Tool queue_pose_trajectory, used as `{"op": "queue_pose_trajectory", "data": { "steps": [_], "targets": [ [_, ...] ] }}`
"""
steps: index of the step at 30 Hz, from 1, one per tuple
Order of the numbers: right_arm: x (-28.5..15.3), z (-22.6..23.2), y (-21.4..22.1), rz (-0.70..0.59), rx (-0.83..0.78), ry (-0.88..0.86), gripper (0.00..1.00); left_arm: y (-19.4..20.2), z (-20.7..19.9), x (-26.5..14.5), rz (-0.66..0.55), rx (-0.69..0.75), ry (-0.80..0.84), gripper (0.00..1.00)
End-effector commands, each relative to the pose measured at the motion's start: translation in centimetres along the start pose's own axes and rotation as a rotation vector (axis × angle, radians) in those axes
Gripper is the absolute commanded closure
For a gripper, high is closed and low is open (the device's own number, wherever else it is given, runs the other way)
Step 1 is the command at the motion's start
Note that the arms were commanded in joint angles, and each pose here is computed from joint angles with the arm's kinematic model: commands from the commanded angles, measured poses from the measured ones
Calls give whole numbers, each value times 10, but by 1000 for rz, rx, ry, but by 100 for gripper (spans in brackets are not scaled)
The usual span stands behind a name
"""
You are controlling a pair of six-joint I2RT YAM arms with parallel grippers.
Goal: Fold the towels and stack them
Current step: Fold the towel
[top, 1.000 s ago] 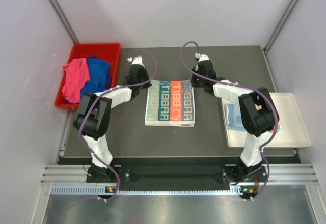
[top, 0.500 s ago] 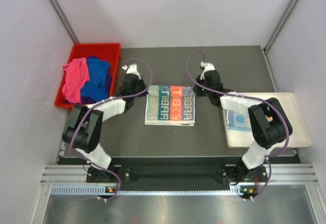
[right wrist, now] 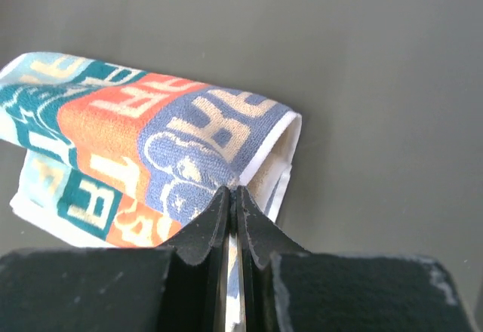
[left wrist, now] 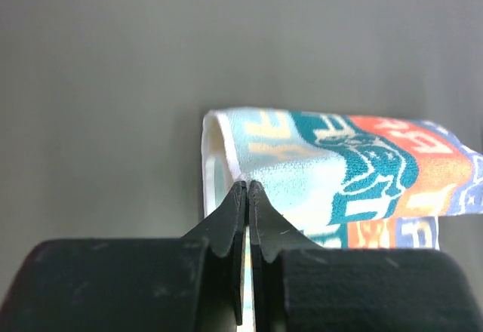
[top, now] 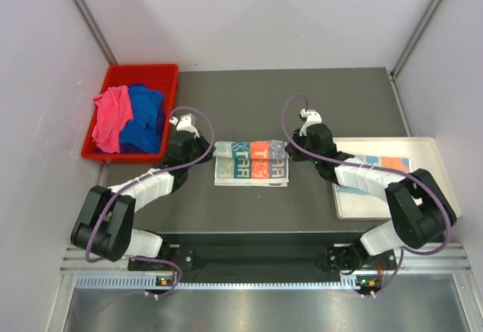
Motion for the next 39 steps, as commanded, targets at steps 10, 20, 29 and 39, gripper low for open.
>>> {"op": "queue_pose_trajectory", "data": {
  "steps": [10, 20, 29, 39],
  "targets": [
    [-22, 8, 13, -44, 20, -30, 96, 19, 0, -27, -22, -34, 60, 100],
    [-27, 7, 37, -11, 30, -29, 96, 40, 4, -32, 37, -46, 65, 100],
    [-33, 7, 46, -2, 42, -37, 79, 48, 3, -38, 80, -67, 77, 75],
    [-48, 12, 34, -8, 57, -13, 69, 37, 4, -54, 114, -51, -3, 71]
  ]
}}
Point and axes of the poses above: each gripper's point midway between its finger pads, its own x axis out along the fingers, its own z axis along the line the jaws close on, y = z × x, the point moved 7 cm from there along -x, back along the fingers, and after that the axes turned 8 degrees about x, right-handed, at the moved point
